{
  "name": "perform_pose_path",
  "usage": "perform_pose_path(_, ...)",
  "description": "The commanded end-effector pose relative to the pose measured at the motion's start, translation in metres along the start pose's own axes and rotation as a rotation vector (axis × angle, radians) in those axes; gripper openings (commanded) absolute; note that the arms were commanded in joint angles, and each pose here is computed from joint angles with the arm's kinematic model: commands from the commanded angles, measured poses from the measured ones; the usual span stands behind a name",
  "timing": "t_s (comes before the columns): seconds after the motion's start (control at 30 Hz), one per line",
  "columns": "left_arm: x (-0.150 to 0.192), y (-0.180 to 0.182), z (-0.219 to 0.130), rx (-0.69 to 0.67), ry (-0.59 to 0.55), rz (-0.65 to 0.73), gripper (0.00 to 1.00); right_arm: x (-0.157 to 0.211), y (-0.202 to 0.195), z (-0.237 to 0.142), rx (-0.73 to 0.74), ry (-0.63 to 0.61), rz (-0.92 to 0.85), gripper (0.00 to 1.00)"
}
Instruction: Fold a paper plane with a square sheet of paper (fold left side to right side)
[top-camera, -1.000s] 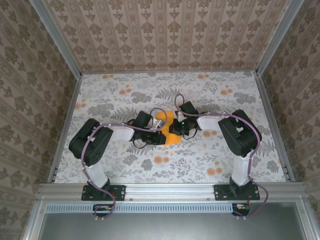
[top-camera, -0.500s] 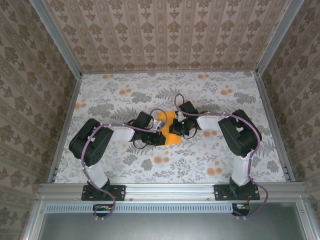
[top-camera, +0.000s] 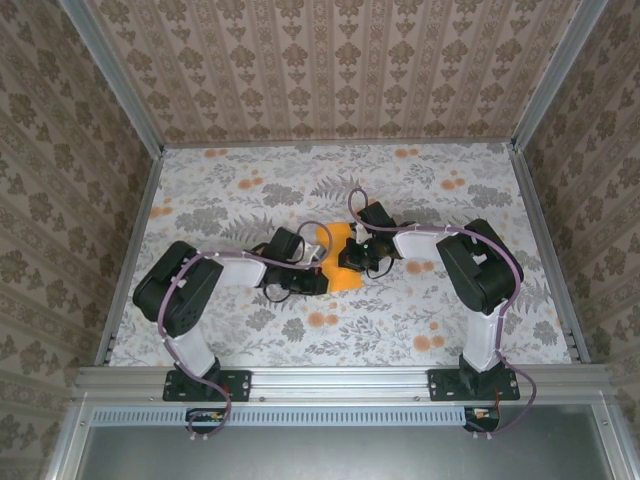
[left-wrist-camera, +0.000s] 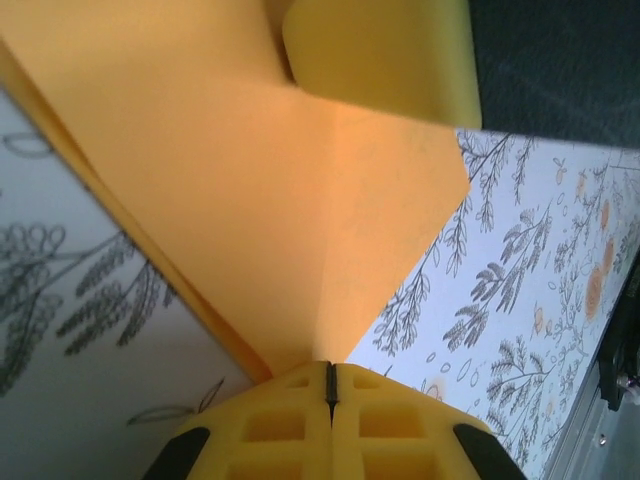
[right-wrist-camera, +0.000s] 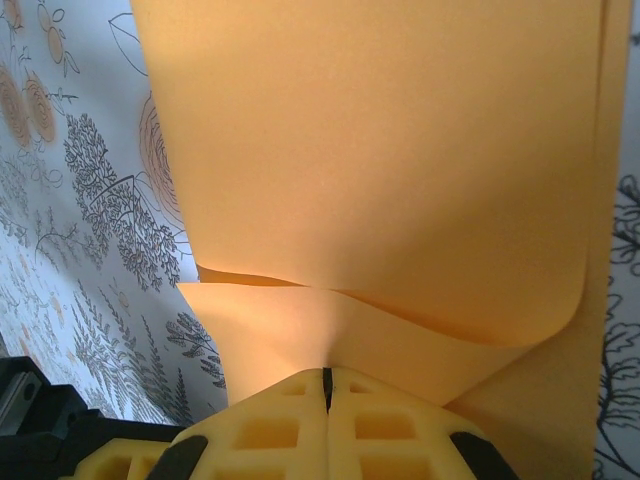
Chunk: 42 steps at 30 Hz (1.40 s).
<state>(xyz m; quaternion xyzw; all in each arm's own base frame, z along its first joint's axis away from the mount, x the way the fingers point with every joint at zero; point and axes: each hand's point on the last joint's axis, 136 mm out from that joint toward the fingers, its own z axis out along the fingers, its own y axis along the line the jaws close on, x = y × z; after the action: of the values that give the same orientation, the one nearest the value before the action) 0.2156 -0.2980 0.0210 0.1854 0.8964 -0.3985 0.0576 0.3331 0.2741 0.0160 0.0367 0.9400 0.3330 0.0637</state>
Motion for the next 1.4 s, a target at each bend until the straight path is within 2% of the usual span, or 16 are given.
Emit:
perform_pose_path(0.0,0.017,-0.001,-0.006,-0.015,0.029,-0.029,0.02,0.007,-0.021,0.006,0.087,0.027,0.018,0.00)
perform_pose_path(0.3,-0.019,-0.028,-0.033,0.038,-0.079,0.035,0.03,0.007,-0.019,0.005,0.083,0.028,0.019,0.00)
perform_pose_path(0.4,-0.025,-0.026,-0.028,0.034,-0.069,0.042,0.07,0.007,-0.020,0.006,0.084,0.028,0.021,0.00)
perform_pose_path(0.67,-0.024,-0.012,-0.007,0.021,-0.021,0.025,0.07,0.008,-0.019,0.006,0.080,0.032,0.020,0.00)
perform_pose_path(0.9,-0.011,0.014,0.001,-0.112,0.027,-0.006,0.06,0.003,-0.009,0.002,0.049,0.014,-0.005,0.00)
perform_pose_path(1.13,0.004,0.022,0.005,-0.193,0.068,0.003,0.05,-0.007,0.018,-0.021,-0.034,-0.074,-0.097,0.00)
perform_pose_path(1.37,0.012,0.030,0.000,-0.307,0.096,0.018,0.03,0.016,0.021,-0.038,-0.050,-0.056,-0.151,0.00)
